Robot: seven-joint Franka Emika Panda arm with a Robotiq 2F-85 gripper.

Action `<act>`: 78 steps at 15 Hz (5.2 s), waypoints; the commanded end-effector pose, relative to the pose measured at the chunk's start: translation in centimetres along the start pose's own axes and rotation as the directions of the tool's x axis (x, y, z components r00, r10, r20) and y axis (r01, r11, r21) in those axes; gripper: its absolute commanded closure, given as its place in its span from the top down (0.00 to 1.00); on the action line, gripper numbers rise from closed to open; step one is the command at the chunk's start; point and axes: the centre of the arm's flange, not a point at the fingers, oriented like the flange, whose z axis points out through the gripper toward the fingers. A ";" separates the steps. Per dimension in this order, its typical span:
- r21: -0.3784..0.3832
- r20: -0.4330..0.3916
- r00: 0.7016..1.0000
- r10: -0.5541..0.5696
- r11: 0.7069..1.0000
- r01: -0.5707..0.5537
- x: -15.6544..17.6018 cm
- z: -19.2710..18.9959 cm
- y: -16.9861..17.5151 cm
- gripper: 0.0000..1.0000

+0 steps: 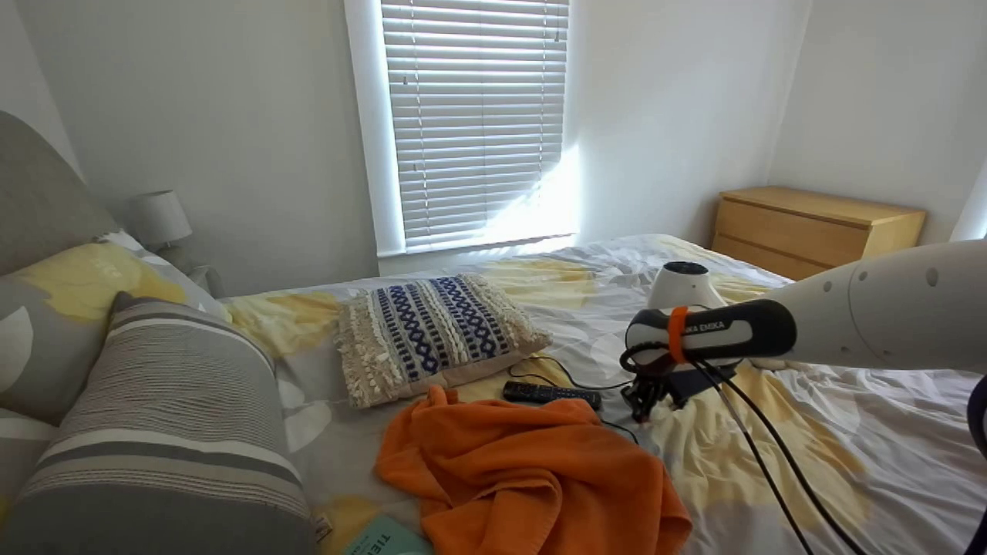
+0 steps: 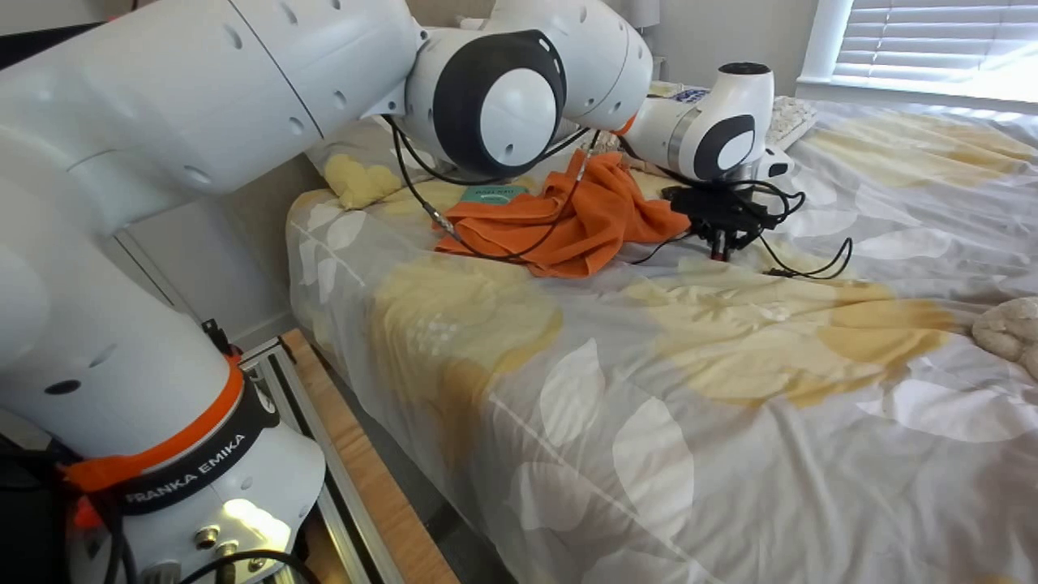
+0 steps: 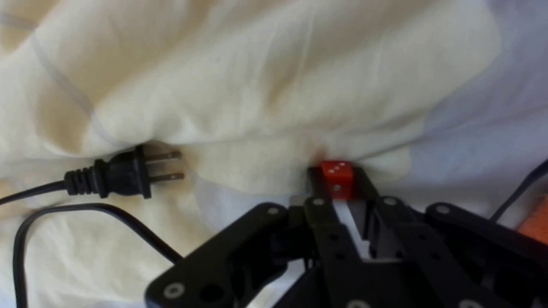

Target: Pick up the orange dice on the bed and drop it on the bed

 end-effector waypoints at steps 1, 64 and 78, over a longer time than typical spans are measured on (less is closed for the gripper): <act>-0.020 0.074 0.996 0.047 0.999 -0.045 0.8 -0.1 -0.2 0.04; -0.196 -0.647 0.741 0.180 0.899 -0.390 -22.5 -57.7 -3.7 0.04; -0.169 -0.633 0.759 0.153 0.929 -0.328 -21.6 -57.4 -3.1 1.00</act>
